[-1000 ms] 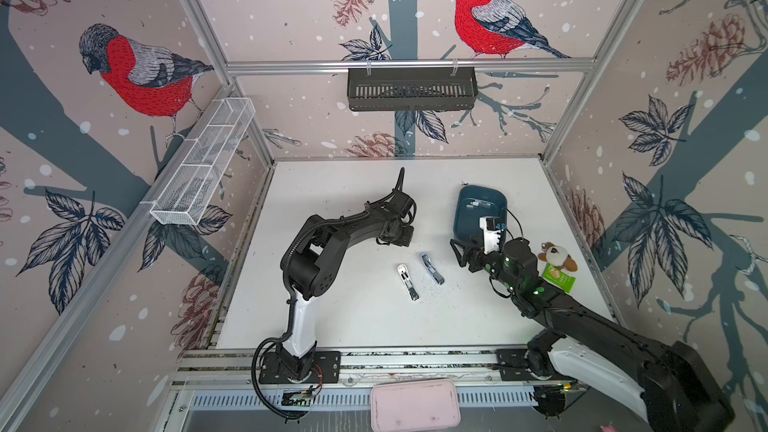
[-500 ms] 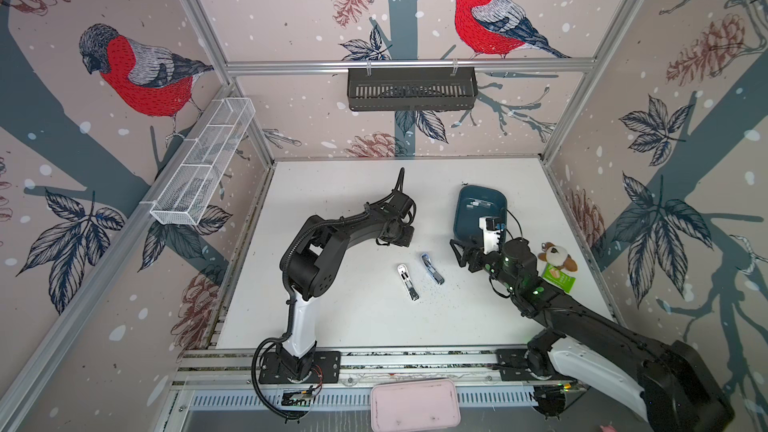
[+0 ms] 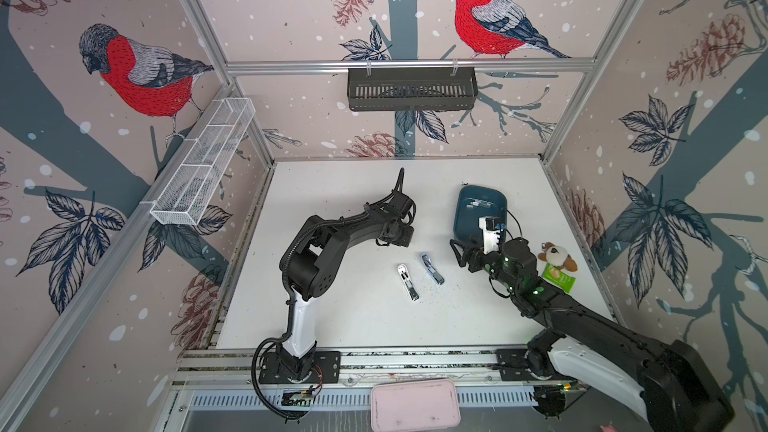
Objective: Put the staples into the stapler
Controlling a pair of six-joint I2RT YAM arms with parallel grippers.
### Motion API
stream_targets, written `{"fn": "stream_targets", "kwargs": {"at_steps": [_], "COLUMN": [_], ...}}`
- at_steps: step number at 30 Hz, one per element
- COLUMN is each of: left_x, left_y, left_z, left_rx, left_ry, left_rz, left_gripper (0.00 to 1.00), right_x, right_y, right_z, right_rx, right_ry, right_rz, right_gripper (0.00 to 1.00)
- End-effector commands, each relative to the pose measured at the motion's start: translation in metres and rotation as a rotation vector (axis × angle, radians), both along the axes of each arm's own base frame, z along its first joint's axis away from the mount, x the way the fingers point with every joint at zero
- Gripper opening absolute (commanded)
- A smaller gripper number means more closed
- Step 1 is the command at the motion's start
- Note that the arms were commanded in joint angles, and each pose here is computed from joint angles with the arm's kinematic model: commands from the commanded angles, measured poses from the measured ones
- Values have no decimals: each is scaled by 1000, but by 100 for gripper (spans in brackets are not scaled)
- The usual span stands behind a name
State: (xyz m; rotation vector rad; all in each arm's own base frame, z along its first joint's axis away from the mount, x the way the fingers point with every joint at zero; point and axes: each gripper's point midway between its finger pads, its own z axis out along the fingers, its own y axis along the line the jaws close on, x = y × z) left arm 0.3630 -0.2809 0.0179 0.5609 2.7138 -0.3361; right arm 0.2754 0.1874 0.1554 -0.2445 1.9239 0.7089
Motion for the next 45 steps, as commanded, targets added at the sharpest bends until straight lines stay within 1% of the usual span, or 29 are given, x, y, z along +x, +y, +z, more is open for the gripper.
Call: {"fn": "stream_targets", "kwargs": {"at_steps": [1, 5, 12, 17, 21, 26, 30, 35, 38, 43, 45], "left_x": [-28, -29, -29, -25, -23, -20, -20, -21, -26, -29, -36], "left_y": [13, 7, 6, 9, 7, 5, 4, 2, 0, -1, 0], "left_z": [-15, -4, 10, 18, 27, 40, 59, 98, 121, 149, 150], "left_rx": [36, -30, -152, -210, -280, -345, -425, -589, -699, -786, -811], "left_ry": [115, 94, 103, 100, 100, 95, 86, 58, 45, 7, 26], "left_rz": [1, 4, 14, 29, 27, 22, 6, -36, -78, -121, -128], "left_gripper": [0, 0, 0, 0, 0, 0, 0, 0, 0, 0, 0], "right_x": [4, 3, 3, 3, 2, -4, -7, -9, -11, -14, -15], "right_y": [-1, 1, 3, 3, 4, 15, 25, 39, 47, 58, 63], "right_z": [6, 6, 6, 6, 7, 12, 27, 56, 72, 90, 95], "right_rx": [-1, 6, 10, 13, 18, 52, 111, 206, 273, 381, 415], "right_ry": [-23, -21, -21, -20, -20, -9, 2, 24, 37, 62, 72], "right_rz": [-11, -2, 5, 8, 18, 95, 156, 219, 254, 316, 345], "right_gripper": [81, 80, 80, 80, 79, 74, 73, 71, 71, 70, 69]}}
